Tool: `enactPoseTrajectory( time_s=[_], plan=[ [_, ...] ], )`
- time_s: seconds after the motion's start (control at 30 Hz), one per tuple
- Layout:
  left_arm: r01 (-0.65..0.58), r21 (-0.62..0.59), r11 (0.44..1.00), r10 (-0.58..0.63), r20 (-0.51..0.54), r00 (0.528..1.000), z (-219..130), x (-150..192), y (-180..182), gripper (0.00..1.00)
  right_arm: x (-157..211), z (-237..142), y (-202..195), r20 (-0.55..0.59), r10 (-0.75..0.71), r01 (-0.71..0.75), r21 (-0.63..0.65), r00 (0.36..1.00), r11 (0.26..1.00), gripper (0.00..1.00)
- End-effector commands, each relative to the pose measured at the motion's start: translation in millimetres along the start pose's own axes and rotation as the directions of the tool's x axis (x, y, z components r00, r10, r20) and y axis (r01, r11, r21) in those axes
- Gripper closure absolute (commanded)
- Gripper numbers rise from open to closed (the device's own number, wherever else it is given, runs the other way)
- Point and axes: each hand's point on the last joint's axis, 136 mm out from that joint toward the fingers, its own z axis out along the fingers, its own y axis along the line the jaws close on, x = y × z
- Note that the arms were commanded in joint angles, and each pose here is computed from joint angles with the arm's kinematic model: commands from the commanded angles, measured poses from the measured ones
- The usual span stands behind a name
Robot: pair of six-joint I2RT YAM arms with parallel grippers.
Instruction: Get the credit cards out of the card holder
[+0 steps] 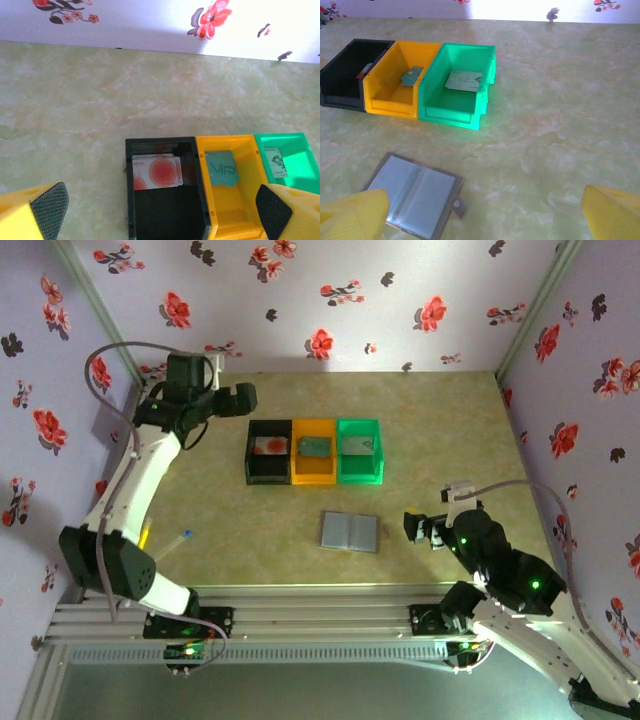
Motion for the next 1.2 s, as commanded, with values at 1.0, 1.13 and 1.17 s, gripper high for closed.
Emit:
enactPoseTrajectory(
  time_s=[1.0, 1.13, 1.17],
  plan=[
    [0.038, -0.257, 0.966, 0.003, 0.158, 0.987, -59, 149, 85, 0.00, -39, 30, -46, 0.233, -0.187, 0.075, 0.417, 0.954, 0.906, 0.01],
    [0.044, -0.271, 0.962, 0.001, 0.166, 0.986, -59, 158, 90, 0.00, -42, 45, -47, 0.294, -0.265, 0.101, 0.475, 0.918, 0.874, 0.01],
    [0.043, -0.269, 0.962, 0.004, 0.171, 0.985, -59, 159, 90, 0.00, -39, 55, -49, 0.287, -0.287, 0.115, 0.495, 0.914, 0.861, 0.01]
  ],
)
